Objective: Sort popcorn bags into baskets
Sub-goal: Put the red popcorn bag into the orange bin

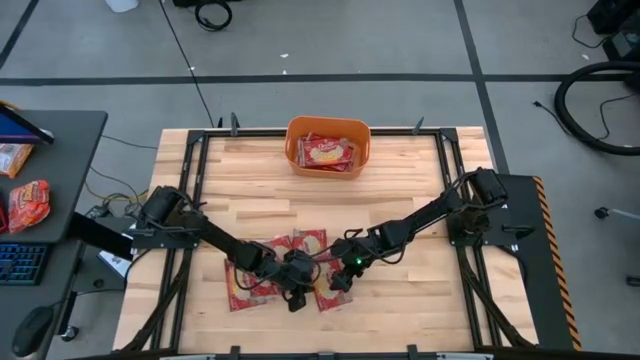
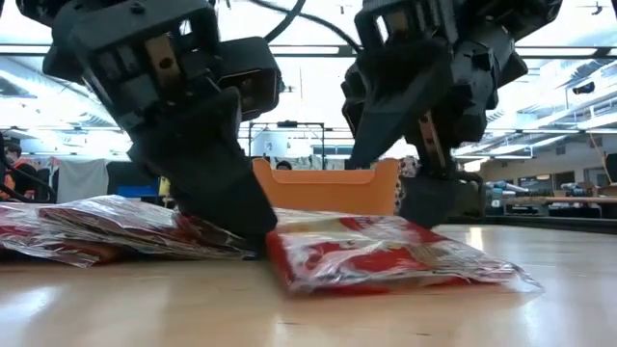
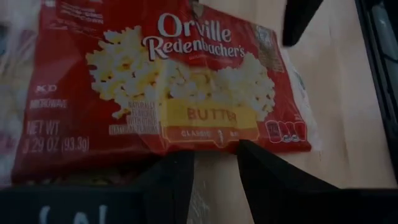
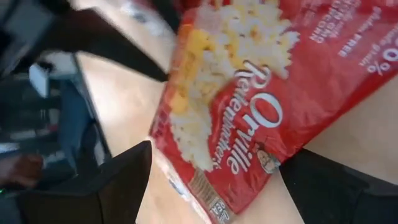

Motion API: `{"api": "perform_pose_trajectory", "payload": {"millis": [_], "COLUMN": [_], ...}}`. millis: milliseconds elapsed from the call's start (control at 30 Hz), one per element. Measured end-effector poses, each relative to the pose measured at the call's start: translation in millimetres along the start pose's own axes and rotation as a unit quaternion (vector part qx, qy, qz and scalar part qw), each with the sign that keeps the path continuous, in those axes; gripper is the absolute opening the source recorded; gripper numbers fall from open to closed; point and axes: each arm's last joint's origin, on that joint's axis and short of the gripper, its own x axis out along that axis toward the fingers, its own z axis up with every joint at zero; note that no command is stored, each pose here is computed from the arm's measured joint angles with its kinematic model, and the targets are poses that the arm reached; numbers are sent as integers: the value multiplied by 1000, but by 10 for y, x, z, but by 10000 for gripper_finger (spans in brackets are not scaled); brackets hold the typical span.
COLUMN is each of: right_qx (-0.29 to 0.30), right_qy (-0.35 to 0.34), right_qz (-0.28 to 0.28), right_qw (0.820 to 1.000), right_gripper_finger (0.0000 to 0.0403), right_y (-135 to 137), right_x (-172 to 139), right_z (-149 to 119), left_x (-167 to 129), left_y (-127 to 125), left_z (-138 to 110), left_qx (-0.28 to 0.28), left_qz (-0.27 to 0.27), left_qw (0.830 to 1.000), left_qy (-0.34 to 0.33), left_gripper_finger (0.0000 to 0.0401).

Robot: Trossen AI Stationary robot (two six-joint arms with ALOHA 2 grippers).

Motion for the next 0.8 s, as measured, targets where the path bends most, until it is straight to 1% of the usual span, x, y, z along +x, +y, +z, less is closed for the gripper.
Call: {"api": "perform_pose_trajectory", "payload": {"millis": [33, 67, 133, 167, 200, 233, 267, 333, 367, 400, 433, 467, 500, 533, 567, 600, 667, 700, 733, 767, 800], "right_qx": [13, 11, -12, -14, 6, 37, 51, 17, 8, 20, 46, 68, 82, 65, 34, 25, 54, 65, 70, 68, 61], "right_qy": [3, 4, -11, -20, -21, -7, 7, -1, -15, -18, 1, 26, 49, 47, 24, 11, 24, 33, 45, 51, 42], "right_qz": [8, 28, 69, 70, 56, 43, 44, 76, 78, 59, 25, 4, -5, 19, 36, 22, -31, -30, -17, -6, 3], "right_qw": [1000, 1000, 997, 997, 998, 998, 998, 997, 997, 998, 999, 997, 995, 997, 998, 999, 998, 997, 996, 996, 997], "right_gripper_finger": [346, 345, 338, 332, 326, 319, 311, 296, 289, 281, 274, 267, 260, 255, 251, 248, 241, 239, 237, 236, 235], "right_y": [11, 42, 129, 157, 146, 111, 69, 110, 157, 156, 84, -2, -86, -43, 13, 19, -90, -104, -115, -117, -101], "right_x": [0, -1, -7, -13, -15, -10, -2, -6, -30, -38, -8, 39, 85, 77, 72, 73, 95, 103, 110, 111, 113], "right_z": [3, 15, 36, 33, 21, 7, 24, 58, 60, 48, 7, -25, -38, -6, 20, -5, -68, -42, -18, -4, 9], "left_x": [0, -1, -3, -6, -6, -5, -5, -5, -7, -7, -8, -7, -7, -7, -7, -7, -7, -7, -7, -7, -7], "left_y": [2, 3, 4, -5, -5, -2, 3, 15, 13, 9, 5, 1, -4, -3, 1, 3, -9, -8, -6, -6, -9], "left_z": [1, -5, -31, -42, -42, -39, -33, -43, -43, -43, -42, -38, -32, -28, -35, -40, -29, -28, -29, -30, -28], "left_qx": [0, 0, 3, 5, 5, 5, 4, 5, 5, 6, 5, 5, 4, 4, 4, 5, 4, 4, 4, 4, 4], "left_qz": [0, 0, 2, 2, 2, 4, 6, 10, 11, 9, 7, 4, 3, 3, 3, 4, 0, 0, 1, 0, -3], "left_qw": [1000, 1000, 1000, 1000, 1000, 1000, 1000, 1000, 1000, 1000, 1000, 1000, 1000, 1000, 1000, 1000, 1000, 1000, 1000, 1000, 1000], "left_qy": [0, 4, 15, 17, 16, 15, 14, 20, 19, 18, 19, 18, 16, 15, 19, 19, 15, 15, 16, 16, 16], "left_gripper_finger": [130, 130, 130, 130, 130, 130, 130, 130, 130, 130, 130, 130, 130, 130, 130, 130, 130, 130, 130, 130, 130]}}
